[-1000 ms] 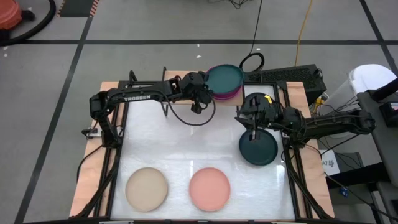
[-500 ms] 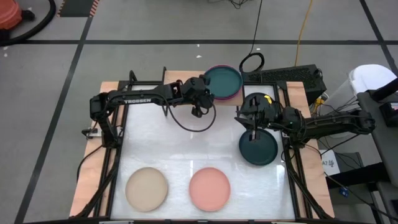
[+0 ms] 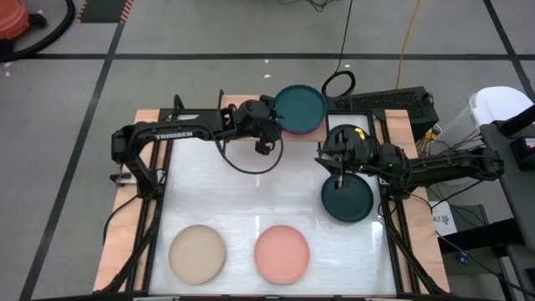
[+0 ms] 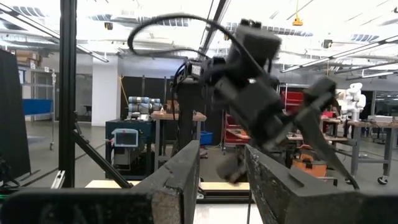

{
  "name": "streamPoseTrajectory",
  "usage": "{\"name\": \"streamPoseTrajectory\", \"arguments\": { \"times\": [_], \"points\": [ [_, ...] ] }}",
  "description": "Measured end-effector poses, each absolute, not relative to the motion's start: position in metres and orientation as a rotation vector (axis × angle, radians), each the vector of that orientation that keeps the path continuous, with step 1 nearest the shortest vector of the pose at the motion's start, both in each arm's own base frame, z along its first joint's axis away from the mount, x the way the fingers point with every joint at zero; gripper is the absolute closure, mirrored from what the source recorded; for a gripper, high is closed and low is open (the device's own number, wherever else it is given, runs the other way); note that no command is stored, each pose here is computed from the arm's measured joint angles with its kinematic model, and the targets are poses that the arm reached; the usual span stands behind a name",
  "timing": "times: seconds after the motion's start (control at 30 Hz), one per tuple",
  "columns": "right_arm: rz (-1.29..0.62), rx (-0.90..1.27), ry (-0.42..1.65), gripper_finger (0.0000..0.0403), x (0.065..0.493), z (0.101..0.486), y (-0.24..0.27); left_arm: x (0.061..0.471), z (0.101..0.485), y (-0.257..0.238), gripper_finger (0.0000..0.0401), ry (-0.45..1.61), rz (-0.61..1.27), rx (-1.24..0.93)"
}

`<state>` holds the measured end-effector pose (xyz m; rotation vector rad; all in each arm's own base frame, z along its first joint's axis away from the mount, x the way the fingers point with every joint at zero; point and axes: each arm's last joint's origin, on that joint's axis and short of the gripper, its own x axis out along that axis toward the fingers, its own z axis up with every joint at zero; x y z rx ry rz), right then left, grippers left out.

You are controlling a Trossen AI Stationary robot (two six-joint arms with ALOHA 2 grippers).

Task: Place and stack plates onto a shelf
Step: Put the black plate on the shelf

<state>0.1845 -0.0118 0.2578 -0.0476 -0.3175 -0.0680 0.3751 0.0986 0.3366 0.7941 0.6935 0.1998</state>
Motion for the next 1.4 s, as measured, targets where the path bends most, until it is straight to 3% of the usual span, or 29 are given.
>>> {"name": "streamPoseTrajectory", "arguments": {
  "times": [0.4, 0.53, 0.8, 1.0, 1.4],
  "points": [
    [-0.068, -0.036, -0.293, 0.0293, 0.185, 0.256, -0.012, 0.304, 0.416, 0.079, 0.0220, 0.472, 0.326, 0.564],
    [-0.094, -0.030, -0.269, 0.0293, 0.186, 0.253, -0.013, 0.279, 0.420, 0.068, 0.0220, 0.418, 0.331, 0.518],
    [-0.213, -0.018, -0.192, 0.0293, 0.187, 0.246, -0.016, 0.242, 0.356, 0.030, 0.0220, 0.233, 0.281, 0.422],
    [-0.480, -0.050, 0.020, 0.0293, 0.190, 0.237, -0.020, 0.212, 0.313, 0.022, 0.0220, 0.144, 0.297, 0.309],
    [-0.466, -0.079, 0.051, 0.0293, 0.194, 0.251, -0.012, 0.191, 0.271, 0.019, 0.0220, 0.081, 0.304, 0.228]
  ]
}}
